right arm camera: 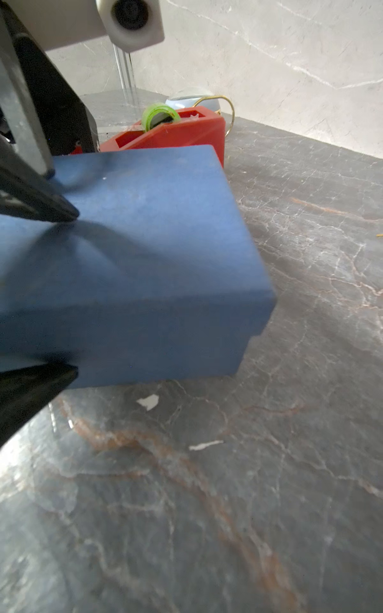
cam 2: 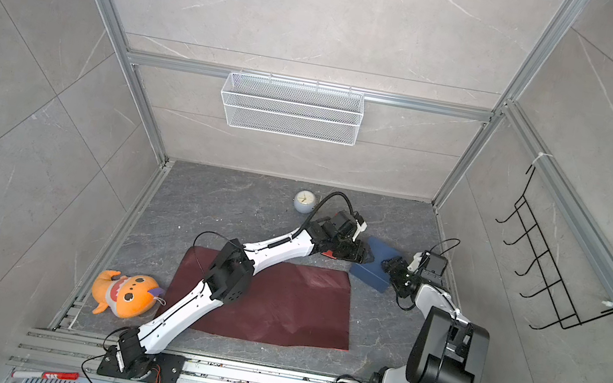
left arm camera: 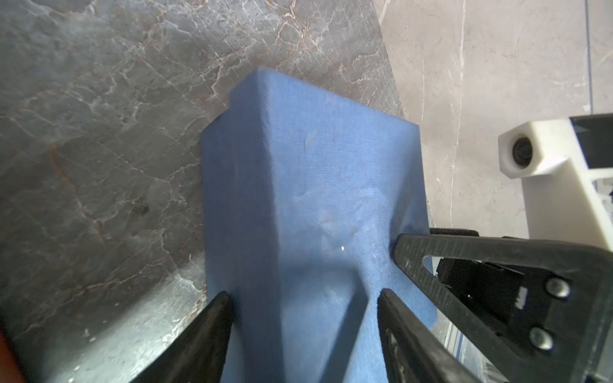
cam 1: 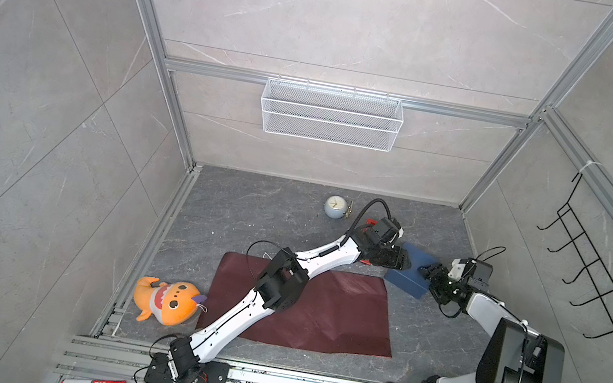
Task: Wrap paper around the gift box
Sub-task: 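Reach the left gripper across and grasp the blue box beside the right gripper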
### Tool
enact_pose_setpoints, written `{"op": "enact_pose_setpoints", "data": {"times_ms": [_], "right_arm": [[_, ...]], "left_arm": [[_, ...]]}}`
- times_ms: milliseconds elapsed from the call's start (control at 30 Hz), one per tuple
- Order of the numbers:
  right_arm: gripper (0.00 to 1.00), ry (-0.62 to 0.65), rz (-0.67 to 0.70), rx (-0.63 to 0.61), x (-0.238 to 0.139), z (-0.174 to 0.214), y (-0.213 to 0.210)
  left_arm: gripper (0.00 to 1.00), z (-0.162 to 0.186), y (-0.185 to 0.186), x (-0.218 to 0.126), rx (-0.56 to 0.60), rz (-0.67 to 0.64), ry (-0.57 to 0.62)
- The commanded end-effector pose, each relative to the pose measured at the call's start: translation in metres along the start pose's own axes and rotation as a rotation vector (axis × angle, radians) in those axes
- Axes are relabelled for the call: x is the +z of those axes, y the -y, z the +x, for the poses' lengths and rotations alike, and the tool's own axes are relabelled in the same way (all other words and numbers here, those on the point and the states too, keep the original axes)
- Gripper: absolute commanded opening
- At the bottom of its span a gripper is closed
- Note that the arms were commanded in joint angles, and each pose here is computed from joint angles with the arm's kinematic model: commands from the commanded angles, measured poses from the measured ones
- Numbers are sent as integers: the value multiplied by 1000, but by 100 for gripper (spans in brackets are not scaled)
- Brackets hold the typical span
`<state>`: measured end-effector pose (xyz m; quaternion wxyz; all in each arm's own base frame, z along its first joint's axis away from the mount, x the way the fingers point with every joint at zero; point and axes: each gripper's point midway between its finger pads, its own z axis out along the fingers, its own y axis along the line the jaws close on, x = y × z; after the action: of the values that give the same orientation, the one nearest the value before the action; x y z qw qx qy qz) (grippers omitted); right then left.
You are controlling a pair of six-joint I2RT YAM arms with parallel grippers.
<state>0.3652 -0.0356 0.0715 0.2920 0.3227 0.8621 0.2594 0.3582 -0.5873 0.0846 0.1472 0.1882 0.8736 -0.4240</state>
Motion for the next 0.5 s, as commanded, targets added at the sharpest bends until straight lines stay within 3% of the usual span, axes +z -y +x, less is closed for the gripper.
{"op": "enact_pose_setpoints", "data": {"times_ms": [0, 267, 467], "right_arm": [[67, 2, -157, -24, -10, 3, -33], [64, 4, -274, -40, -38, 16, -59], [64, -31, -296, -36, -55, 35, -67]], "left_arm": [[69, 7, 45, -2, 5, 149, -42], [67, 12, 102, -35, 58, 251, -50], [67, 16, 124, -66, 80, 261, -37]]}}
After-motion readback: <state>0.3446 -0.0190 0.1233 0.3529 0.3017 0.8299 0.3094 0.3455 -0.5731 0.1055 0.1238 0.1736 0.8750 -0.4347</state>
